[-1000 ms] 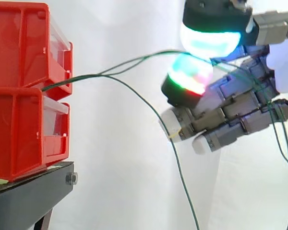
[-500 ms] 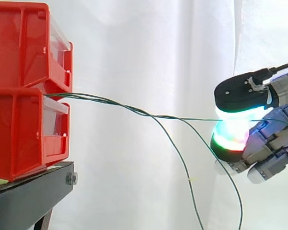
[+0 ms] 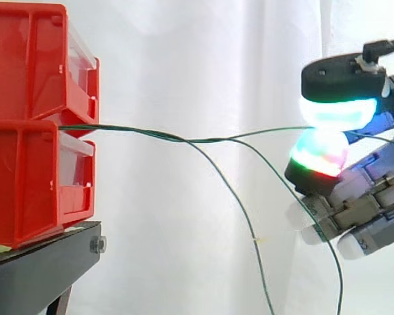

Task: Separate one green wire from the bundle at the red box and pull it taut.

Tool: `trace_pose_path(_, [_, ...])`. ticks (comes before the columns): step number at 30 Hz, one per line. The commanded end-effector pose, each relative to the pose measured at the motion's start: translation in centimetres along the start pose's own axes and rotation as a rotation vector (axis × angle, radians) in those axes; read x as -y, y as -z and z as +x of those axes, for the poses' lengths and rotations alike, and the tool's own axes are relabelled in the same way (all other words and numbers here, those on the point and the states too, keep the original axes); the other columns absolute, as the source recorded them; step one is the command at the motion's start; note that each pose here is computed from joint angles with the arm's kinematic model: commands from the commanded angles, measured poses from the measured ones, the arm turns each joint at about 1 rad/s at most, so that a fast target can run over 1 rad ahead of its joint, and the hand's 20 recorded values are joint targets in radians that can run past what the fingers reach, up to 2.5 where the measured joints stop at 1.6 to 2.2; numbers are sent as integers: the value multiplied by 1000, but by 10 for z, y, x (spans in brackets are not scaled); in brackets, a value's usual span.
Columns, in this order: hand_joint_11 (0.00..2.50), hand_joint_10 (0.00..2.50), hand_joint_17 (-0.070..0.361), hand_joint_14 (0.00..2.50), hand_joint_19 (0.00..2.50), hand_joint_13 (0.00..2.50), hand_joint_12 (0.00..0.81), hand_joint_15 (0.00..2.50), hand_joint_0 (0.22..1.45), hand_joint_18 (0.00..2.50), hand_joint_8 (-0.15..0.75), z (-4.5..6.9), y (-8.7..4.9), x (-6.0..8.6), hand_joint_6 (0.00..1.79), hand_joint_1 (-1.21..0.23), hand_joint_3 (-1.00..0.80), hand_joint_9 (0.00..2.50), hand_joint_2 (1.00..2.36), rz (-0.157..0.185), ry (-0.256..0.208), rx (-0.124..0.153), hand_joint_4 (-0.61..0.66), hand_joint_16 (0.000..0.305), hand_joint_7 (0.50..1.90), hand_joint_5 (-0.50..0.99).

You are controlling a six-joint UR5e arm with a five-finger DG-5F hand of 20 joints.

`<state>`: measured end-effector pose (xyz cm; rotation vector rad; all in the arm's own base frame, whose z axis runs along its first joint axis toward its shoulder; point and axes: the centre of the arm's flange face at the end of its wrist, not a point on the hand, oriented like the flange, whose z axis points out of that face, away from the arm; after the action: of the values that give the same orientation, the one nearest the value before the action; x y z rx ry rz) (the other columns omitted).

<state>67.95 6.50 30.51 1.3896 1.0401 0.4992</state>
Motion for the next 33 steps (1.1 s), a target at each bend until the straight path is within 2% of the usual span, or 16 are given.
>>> trace_pose_path(1, [21, 2, 141, 0, 278, 280, 389, 19, 598, 332, 217, 14, -2, -1, 802, -775, -17, 703, 1010, -42, -60, -32, -74, 63, 1350, -109])
trace_pose_path(3, [30, 0, 141, 0, 276, 282, 390, 20, 598, 333, 218, 17, -5, 4, 802, -775, -17, 705, 1010, -48, -71, -46, -75, 63, 1350, -110])
trace_pose_path(4, [30, 0, 141, 0, 276, 284, 391, 20, 598, 335, 219, 21, -7, 14, 802, -775, -17, 708, 1010, -58, -92, -75, -74, 63, 1348, -110])
trace_pose_path(6, [36, 0, 142, 0, 288, 290, 395, 31, 599, 337, 221, 24, -9, 24, 803, -775, -17, 710, 1010, -70, -117, -99, -67, 63, 1346, -110])
trace_pose_path(7, [36, 0, 142, 0, 286, 292, 396, 27, 599, 338, 222, 27, -9, 28, 803, -775, -18, 712, 1010, -83, -137, -112, -69, 63, 1346, -110])
trace_pose_path(8, [36, 0, 142, 0, 287, 294, 398, 28, 599, 340, 222, 31, -11, 38, 804, -776, -20, 712, 1010, -115, -179, -125, -63, 63, 1343, -110])
trace_pose_path(12, [61, 0, 144, 0, 298, 307, 406, 37, 599, 355, 227, 37, -15, 40, 805, -774, -18, 737, 1010, -171, -249, -128, -60, 64, 1348, -111])
trace_pose_path(15, [75, 0, 145, 0, 300, 317, 409, 45, 599, 366, 233, 36, -13, 42, 806, -774, -18, 752, 1010, -158, -224, -130, -60, 64, 1345, -112])
trace_pose_path(16, [76, 2, 145, 0, 306, 318, 409, 42, 599, 367, 231, 36, -11, 44, 806, -772, -19, 752, 1011, -145, -195, -136, -64, 64, 1347, -112])
trace_pose_path(21, [83, 3, 146, 0, 312, 331, 412, 52, 599, 388, 232, 36, -9, 46, 808, -772, -18, 759, 1010, -135, -147, -140, -60, 65, 1342, -113])
trace_pose_path(33, [106, 4, 148, 2, 330, 364, 420, 62, 600, 441, 247, 37, -8, 45, 810, -772, -18, 790, 1010, -136, -141, -139, -52, 66, 1337, -113])
